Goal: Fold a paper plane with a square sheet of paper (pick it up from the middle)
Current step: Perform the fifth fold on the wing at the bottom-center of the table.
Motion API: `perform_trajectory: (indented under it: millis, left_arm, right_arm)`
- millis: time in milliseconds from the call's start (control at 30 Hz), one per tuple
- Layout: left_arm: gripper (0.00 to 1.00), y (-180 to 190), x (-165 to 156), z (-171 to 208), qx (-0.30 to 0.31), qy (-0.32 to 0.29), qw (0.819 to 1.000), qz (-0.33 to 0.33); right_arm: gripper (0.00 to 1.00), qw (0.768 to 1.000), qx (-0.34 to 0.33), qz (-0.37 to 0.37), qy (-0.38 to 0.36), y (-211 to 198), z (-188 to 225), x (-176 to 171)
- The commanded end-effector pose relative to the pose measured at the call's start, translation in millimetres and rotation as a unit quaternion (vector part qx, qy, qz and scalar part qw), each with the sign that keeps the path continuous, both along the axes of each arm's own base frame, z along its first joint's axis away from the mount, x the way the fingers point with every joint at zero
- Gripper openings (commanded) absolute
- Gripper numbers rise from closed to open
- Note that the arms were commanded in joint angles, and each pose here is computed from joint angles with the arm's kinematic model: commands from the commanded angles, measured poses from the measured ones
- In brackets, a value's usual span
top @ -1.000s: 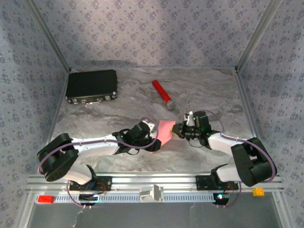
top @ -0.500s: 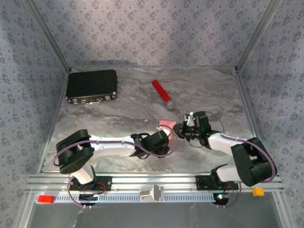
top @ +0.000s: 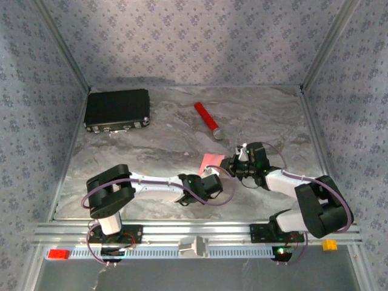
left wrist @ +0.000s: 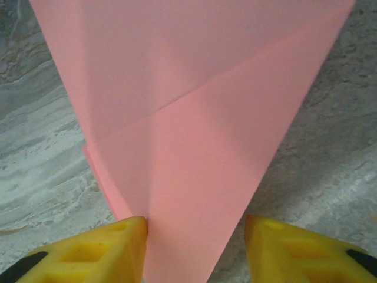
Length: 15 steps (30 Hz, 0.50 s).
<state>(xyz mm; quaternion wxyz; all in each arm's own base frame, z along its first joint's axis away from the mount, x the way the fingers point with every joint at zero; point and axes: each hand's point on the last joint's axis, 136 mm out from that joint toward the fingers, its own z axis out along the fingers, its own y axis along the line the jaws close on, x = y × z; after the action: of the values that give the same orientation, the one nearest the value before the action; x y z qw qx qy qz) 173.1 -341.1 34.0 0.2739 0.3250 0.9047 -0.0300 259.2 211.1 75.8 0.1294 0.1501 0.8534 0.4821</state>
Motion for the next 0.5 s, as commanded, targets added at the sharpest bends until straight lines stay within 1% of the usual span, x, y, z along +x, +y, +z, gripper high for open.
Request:
perform_trajectory:
  millis: [0,167,267,367,467]
  left_arm:
    - [0.43,1.9,3.0,0.6,0.024,-0.016,1.0,-0.001]
    - [0.37,-0.2,3.3,0.3,0.028,-0.021,0.999,-0.003]
    - [0.36,0.8,4.2,0.5,0.034,-0.026,0.999,0.0]
    - [0.42,0.9,3.7,4.7,0.035,-0.039,0.999,-0.002]
    - [0.44,0.4,3.7,8.4,0.029,-0.047,0.998,-0.004]
  right_arm:
    - [0.07,1.0,-0.003,-0.01,0.008,-1.2,0.4,2.7]
    - [0.07,1.0,-0.004,-0.011,0.009,-1.6,0.5,3.0]
    - [0.07,1.0,-0.004,-0.011,0.008,-1.8,0.9,3.8]
    - [0.07,1.0,-0.003,-0.012,0.008,-1.9,2.1,4.6]
    - [0.07,1.0,-0.001,-0.012,0.005,-1.1,5.0,6.0]
